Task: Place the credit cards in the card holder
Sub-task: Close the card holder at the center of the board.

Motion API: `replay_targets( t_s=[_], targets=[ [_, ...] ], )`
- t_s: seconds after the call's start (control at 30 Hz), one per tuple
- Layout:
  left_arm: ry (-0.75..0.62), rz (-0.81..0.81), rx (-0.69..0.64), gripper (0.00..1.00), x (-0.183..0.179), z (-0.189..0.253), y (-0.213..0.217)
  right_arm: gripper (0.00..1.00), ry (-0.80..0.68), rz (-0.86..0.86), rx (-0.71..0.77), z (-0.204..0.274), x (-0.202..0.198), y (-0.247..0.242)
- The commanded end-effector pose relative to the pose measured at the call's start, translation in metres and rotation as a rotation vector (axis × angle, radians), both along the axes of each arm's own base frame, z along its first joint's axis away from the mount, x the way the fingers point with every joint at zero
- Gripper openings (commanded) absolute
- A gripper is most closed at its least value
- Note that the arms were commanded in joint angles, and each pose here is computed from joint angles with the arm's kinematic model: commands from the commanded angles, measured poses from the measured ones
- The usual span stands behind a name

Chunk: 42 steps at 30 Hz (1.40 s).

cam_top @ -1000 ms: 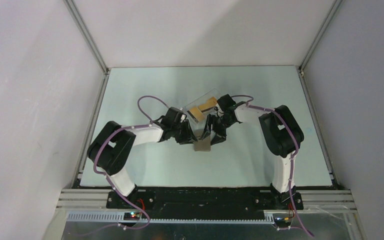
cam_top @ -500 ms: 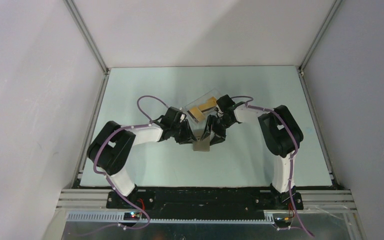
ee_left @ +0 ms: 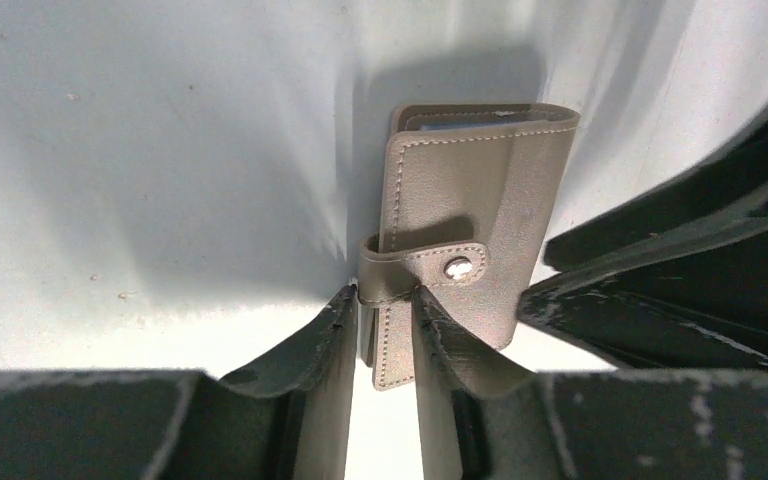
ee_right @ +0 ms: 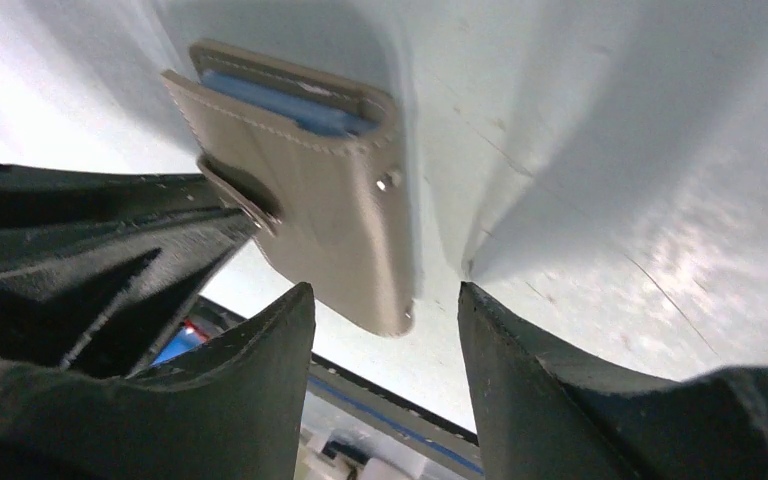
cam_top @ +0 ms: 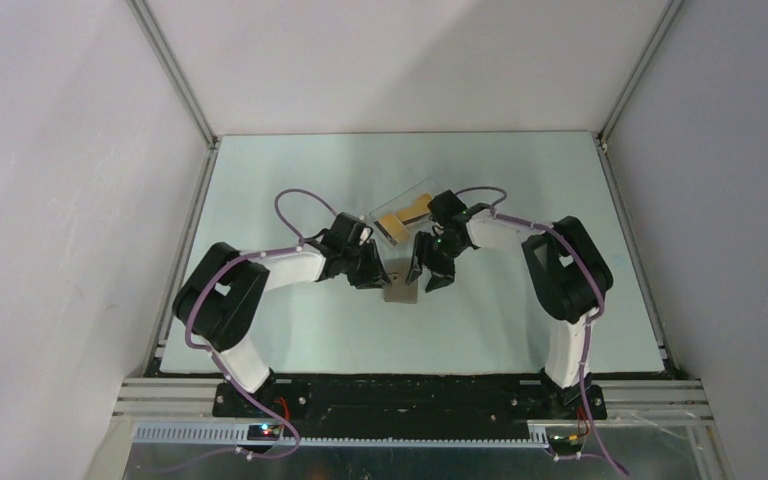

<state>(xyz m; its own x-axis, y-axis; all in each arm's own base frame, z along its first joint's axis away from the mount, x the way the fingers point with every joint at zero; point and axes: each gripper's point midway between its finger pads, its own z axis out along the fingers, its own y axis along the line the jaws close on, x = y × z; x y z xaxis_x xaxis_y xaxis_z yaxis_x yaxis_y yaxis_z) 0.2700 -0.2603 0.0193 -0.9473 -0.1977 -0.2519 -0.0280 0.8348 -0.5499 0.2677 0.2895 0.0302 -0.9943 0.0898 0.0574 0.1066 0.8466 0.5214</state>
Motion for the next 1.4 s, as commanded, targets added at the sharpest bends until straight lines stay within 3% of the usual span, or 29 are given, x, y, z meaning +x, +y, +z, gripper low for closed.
replay_targets(
  t_s=[0.0,0.07,0.27,0.37,0.5,1.0,1.37],
  targets=[
    [-0.042,-0.007,0.028,0.31,0.008,0.011,0.003,0.57,-0.146,0.018,-0.077,0.028,0.008,-0.023],
    [-0.042,-0.007,0.027,0.31,0.008,0.011,0.003,0.53,-0.17,0.03,-0.007,0.043,0.01,-0.013],
    [-0.037,-0.008,0.033,0.31,0.008,0.009,0.003,0.25,-0.181,0.034,0.162,0.057,0.02,0.017],
    [-0.03,-0.006,0.039,0.31,0.007,0.007,0.004,0.11,-0.135,0.044,0.201,0.052,0.018,0.027],
    [-0.026,-0.002,0.041,0.31,0.007,0.006,0.004,0.01,-0.115,0.062,0.228,0.047,0.019,0.039],
    [-0.015,-0.01,0.043,0.31,0.006,0.003,0.004,0.0,-0.085,0.064,0.295,0.035,0.024,0.058],
    [-0.013,-0.01,0.048,0.31,0.005,0.001,0.005,0.0,-0.033,0.049,0.207,0.002,0.019,0.051]
  ],
)
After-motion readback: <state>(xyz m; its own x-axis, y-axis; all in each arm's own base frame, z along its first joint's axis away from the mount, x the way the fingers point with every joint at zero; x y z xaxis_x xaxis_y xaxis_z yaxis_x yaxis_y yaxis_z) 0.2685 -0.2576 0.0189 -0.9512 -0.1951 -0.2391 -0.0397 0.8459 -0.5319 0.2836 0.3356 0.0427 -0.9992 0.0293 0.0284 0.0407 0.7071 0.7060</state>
